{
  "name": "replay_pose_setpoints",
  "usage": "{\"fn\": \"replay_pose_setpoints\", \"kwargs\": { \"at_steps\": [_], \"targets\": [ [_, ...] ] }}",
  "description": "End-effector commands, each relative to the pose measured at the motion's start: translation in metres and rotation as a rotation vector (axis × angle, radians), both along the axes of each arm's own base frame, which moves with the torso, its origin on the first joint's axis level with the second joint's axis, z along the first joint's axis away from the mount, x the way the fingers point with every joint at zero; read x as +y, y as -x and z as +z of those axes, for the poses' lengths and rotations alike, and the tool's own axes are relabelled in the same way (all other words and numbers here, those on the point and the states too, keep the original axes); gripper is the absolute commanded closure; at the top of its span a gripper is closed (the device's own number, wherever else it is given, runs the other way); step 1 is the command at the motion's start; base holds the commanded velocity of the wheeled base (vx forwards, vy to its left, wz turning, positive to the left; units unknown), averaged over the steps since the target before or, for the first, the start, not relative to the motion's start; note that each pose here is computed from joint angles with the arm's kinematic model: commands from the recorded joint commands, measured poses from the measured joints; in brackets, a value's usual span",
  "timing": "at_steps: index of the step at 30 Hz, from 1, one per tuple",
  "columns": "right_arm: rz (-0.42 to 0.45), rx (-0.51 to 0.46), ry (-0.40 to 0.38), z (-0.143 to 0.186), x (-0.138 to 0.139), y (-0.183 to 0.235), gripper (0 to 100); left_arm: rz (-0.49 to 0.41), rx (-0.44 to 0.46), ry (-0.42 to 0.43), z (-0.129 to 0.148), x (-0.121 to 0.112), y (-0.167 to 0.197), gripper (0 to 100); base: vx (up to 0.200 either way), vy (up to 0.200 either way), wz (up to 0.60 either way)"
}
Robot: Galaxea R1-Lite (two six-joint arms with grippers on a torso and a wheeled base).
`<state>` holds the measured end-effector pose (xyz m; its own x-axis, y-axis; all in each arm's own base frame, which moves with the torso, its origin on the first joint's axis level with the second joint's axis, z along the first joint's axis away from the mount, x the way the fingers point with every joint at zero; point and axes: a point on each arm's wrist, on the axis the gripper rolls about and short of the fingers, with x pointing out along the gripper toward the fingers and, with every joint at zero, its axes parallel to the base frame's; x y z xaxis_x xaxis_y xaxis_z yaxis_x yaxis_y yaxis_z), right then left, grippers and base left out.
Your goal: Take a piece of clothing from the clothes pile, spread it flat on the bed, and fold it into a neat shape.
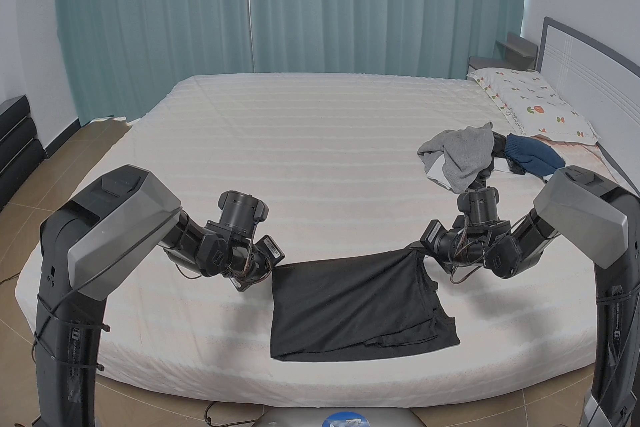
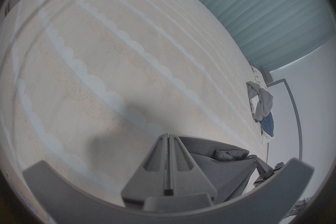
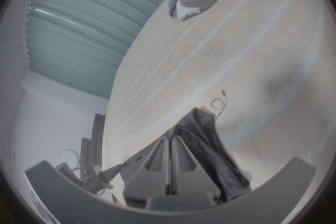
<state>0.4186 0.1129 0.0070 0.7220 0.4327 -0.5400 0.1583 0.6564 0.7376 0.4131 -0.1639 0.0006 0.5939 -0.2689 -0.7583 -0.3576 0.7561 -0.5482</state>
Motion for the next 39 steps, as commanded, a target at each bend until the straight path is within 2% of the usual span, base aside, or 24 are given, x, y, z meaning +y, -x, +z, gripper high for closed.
{"fn": "replay_pose_setpoints", "kwargs": {
  "at_steps": [1, 12, 13, 15, 16, 23, 26, 28, 32, 39],
  "targets": [
    [-0.010, -0.008, 0.001, 0.005, -0.004, -0.001, 100, -0.004, -0.005, 0.002, 0.001, -0.002, 0.000, 100, 0.000, 0.000, 0.00],
    [0.003, 0.016, 0.034, -0.018, -0.004, -0.006, 100, -0.012, -0.028, 0.010, 0.002, -0.008, -0.007, 100, 0.000, 0.000, 0.00],
    [0.009, 0.011, 0.036, -0.019, -0.002, -0.006, 100, -0.010, -0.028, 0.010, 0.001, -0.007, -0.007, 0, 0.000, 0.000, 0.00],
    [0.019, 0.006, 0.035, -0.019, 0.002, -0.007, 100, -0.009, -0.031, 0.012, 0.001, -0.007, -0.009, 0, 0.000, 0.000, 0.00],
    [0.020, 0.006, 0.037, -0.019, 0.002, -0.006, 0, -0.007, -0.032, 0.012, 0.002, -0.006, -0.009, 0, 0.000, 0.000, 0.00],
    [0.028, -0.007, 0.028, 0.003, -0.002, 0.007, 0, 0.008, -0.036, 0.018, 0.002, -0.002, -0.011, 0, 0.000, 0.000, 0.00],
    [0.062, -0.009, 0.034, 0.015, -0.009, 0.026, 0, 0.030, -0.038, 0.029, 0.005, 0.003, -0.013, 0, 0.000, 0.000, 0.00],
    [0.129, 0.008, 0.035, 0.023, -0.016, 0.054, 0, 0.061, -0.024, 0.060, 0.007, 0.011, -0.014, 0, 0.000, 0.000, 0.00],
    [0.195, 0.037, 0.039, 0.022, -0.020, 0.085, 0, 0.071, -0.020, 0.062, 0.009, 0.016, -0.013, 0, 0.000, 0.000, 0.00],
    [0.202, 0.079, 0.050, 0.007, -0.023, 0.105, 0, 0.079, -0.010, 0.058, 0.012, 0.022, -0.007, 0, 0.000, 0.000, 0.00]
  ]
}}
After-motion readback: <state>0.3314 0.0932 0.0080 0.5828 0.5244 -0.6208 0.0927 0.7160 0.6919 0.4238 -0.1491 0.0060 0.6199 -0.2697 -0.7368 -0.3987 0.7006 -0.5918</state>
